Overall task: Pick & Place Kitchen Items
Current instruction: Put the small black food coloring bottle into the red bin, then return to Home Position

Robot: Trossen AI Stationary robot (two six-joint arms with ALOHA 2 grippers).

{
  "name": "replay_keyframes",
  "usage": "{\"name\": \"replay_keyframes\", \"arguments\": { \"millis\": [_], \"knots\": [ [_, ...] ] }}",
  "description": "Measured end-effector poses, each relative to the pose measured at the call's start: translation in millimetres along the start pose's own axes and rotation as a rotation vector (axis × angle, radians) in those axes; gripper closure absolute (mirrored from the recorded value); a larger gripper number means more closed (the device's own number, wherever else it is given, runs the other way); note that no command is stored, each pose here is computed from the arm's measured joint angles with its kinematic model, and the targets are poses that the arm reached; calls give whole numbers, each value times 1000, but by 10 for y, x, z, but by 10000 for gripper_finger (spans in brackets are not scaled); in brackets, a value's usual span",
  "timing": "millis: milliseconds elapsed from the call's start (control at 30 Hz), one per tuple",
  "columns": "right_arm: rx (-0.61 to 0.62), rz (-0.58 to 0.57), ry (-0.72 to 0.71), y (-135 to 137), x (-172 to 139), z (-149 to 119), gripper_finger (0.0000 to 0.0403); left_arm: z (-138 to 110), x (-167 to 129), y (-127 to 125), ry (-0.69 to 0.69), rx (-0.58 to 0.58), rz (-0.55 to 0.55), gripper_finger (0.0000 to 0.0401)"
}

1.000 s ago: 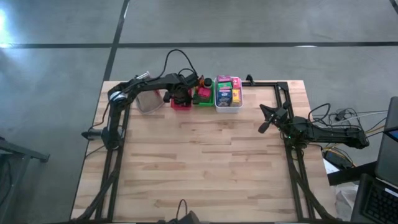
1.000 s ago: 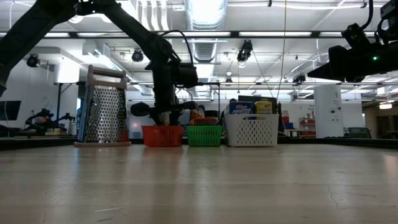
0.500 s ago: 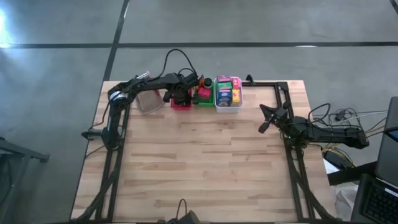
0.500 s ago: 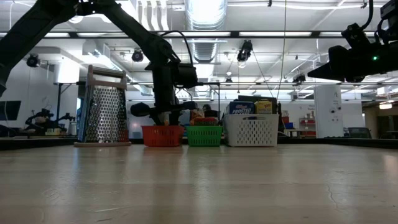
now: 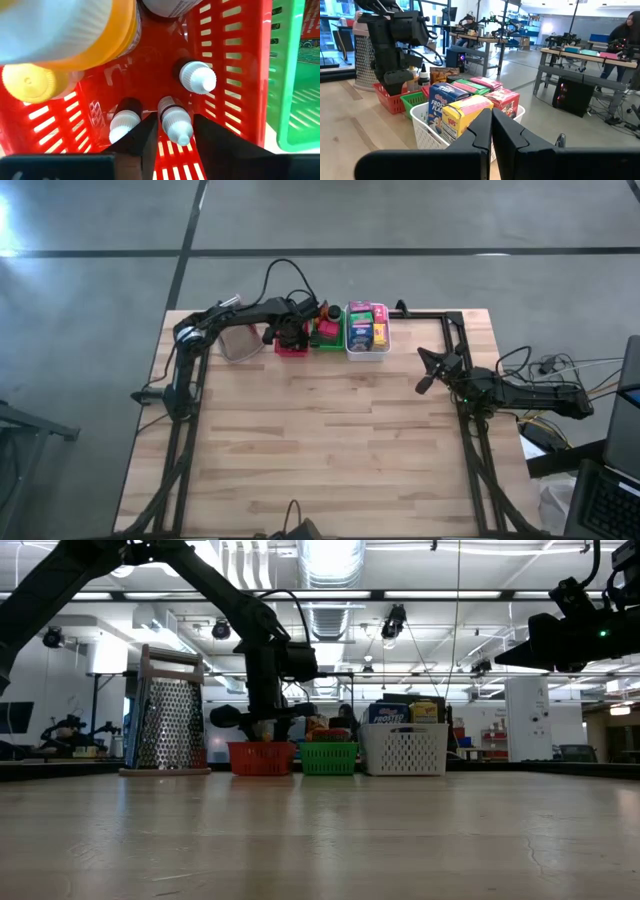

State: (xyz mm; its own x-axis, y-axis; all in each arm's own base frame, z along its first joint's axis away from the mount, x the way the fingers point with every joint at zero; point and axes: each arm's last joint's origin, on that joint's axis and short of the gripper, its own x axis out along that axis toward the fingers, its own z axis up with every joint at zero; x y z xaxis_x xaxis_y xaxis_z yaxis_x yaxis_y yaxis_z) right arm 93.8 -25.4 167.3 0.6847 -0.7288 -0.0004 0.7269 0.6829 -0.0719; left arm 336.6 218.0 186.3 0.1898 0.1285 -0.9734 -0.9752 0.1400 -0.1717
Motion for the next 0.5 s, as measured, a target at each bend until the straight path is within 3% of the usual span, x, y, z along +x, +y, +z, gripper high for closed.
{"name": "replay_keyframes", "arguments": {
  "millis": [500],
  "knots": [
    [0, 0, 0, 0, 0, -1, 394, 1, -59, -8, 5, 2, 5, 254]
  ]
}}
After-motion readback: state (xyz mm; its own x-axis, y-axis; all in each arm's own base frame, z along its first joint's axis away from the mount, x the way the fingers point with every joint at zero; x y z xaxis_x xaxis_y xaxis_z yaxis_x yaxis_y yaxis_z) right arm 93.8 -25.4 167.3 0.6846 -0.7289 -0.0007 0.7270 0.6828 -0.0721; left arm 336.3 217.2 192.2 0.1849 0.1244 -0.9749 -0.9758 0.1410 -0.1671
